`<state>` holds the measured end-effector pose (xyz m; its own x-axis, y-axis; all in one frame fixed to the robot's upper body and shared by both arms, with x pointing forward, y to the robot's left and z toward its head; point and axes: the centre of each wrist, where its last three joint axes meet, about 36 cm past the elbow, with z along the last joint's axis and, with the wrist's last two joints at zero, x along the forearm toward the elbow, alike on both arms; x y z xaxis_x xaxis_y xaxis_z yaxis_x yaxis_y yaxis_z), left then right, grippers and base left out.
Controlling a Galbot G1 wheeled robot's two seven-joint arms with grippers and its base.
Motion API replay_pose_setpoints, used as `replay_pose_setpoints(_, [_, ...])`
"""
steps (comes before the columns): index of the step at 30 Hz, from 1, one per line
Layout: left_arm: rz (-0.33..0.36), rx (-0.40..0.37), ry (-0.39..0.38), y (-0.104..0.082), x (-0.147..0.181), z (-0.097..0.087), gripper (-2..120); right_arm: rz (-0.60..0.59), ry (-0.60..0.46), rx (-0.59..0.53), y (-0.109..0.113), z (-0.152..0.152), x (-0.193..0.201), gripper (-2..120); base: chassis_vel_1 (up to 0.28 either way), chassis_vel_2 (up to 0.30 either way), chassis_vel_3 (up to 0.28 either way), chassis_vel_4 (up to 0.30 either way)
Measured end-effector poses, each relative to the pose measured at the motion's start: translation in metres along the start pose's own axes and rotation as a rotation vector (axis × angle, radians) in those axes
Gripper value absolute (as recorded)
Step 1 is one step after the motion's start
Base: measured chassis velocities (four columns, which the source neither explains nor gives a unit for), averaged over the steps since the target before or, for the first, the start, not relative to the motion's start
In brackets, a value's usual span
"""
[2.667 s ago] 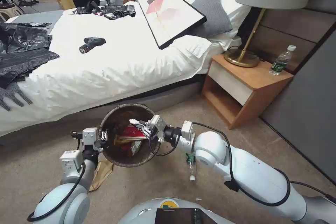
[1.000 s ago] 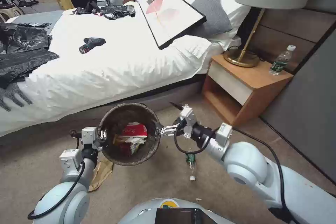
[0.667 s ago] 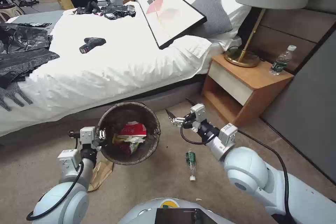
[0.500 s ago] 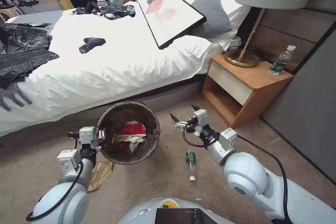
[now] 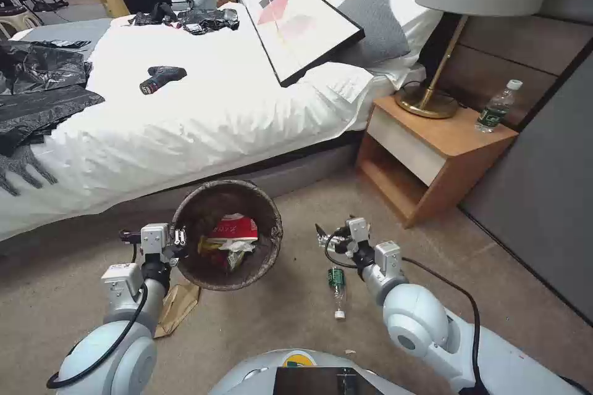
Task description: Pick up the trash bin, then pick up the garbage from the floor and place it into the trash bin.
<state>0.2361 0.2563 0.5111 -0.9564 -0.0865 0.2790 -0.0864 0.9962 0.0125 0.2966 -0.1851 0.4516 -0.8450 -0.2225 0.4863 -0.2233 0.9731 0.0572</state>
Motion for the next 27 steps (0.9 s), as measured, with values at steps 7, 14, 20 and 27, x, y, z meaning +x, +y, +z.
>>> replay_pose_setpoints(7, [0.000,0.000,0.002,0.000,-0.001,0.001,3,0.064,0.108,-0.049,0.003,0.009,-0.005,100,0.000,0.000,0.000,0.000])
replay_pose_setpoints(14, [0.002,0.003,0.003,0.000,-0.002,0.002,3,0.101,0.242,-0.116,0.005,0.006,-0.014,100,0.000,0.000,0.000,0.000])
replay_pose_setpoints(20, [0.007,0.002,0.004,-0.001,-0.003,0.003,3,0.113,0.307,-0.170,0.008,0.003,-0.018,100,0.000,0.000,0.000,0.000])
replay_pose_setpoints(27, [0.010,0.001,0.006,-0.001,-0.004,0.003,3,0.113,0.346,-0.205,0.015,0.008,-0.022,100,0.000,0.000,0.000,0.000])
